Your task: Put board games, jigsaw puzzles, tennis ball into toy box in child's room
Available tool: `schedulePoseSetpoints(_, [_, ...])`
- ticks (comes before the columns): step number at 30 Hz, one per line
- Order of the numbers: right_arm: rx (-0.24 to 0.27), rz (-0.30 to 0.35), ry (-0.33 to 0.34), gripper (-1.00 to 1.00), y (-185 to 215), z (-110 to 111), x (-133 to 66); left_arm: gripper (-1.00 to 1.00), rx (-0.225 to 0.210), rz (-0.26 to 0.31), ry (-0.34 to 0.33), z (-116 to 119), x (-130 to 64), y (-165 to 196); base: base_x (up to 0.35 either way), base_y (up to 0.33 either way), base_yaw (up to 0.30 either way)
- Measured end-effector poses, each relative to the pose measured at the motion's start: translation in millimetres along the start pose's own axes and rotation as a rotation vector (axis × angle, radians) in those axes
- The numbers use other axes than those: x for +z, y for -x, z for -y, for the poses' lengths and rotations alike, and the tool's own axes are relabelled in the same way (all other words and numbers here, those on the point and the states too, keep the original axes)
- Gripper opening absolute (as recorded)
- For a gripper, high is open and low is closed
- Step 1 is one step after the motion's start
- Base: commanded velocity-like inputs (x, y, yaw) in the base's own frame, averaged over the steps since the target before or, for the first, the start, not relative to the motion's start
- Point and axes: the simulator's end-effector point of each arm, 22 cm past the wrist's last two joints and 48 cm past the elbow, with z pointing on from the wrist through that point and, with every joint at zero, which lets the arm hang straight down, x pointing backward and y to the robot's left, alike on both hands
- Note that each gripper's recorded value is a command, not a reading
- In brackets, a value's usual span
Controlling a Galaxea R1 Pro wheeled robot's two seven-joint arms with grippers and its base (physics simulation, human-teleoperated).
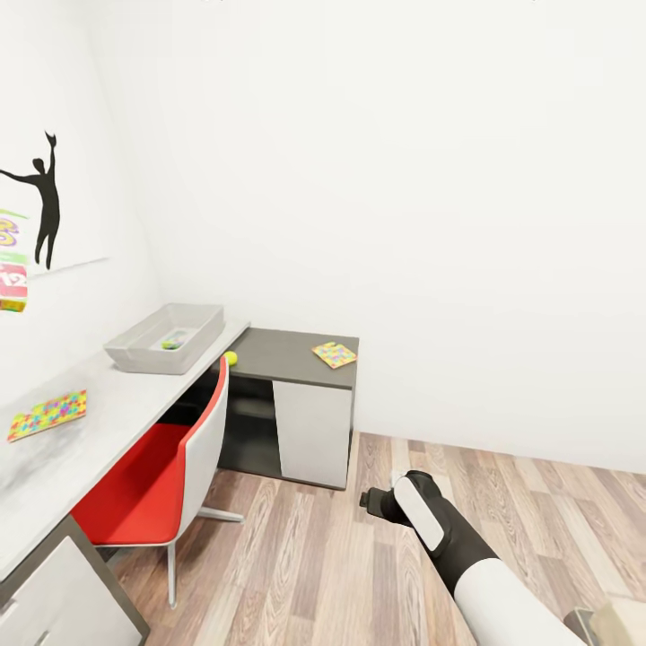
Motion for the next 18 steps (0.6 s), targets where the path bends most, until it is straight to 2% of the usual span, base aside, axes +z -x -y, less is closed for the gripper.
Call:
schedulePoseSetpoints(3, [0.000, 0.001, 0.001, 1.00, 1, -1, -3.6, -1.00, -0.007, -0.021, -0.012, 7, -0.1, -1, 0.000, 0.000, 0.000])
schedulePoseSetpoints(7, [0.006, 0.012, 0.000, 1.00, 5, -1, -8.2, -1.00, -0.003, -0.081, -0.026, 15, -0.4, -14, 0.000, 0.000, 0.000])
schedulePoseSetpoints(9, [0.008, 0.015, -0.002, 1.00, 6, 0, -10.5, -1.00, -0.004, -0.131, -0.032, 16, -0.5, -26, 0.000, 0.000, 0.000])
schedulePoseSetpoints(12, [0.009, 0.016, -0.003, 1.00, 8, 0, -13.9, -1.00, -0.033, -0.248, -0.059, 15, 0.6, -66, 0.000, 0.000, 0.000])
schedulePoseSetpoints(16, [0.009, 0.016, 0.000, 1.00, 8, -3, -18.4, -1.00, -0.129, -0.431, -0.169, 22, -4.7, -136, 0.000, 0.000, 0.000])
schedulePoseSetpoints(18, [0.009, 0.016, 0.002, 1.00, 8, -4, -20.7, -1.00, -0.163, -0.507, -0.212, 28, -11.0, -161, 0.000, 0.000, 0.000])
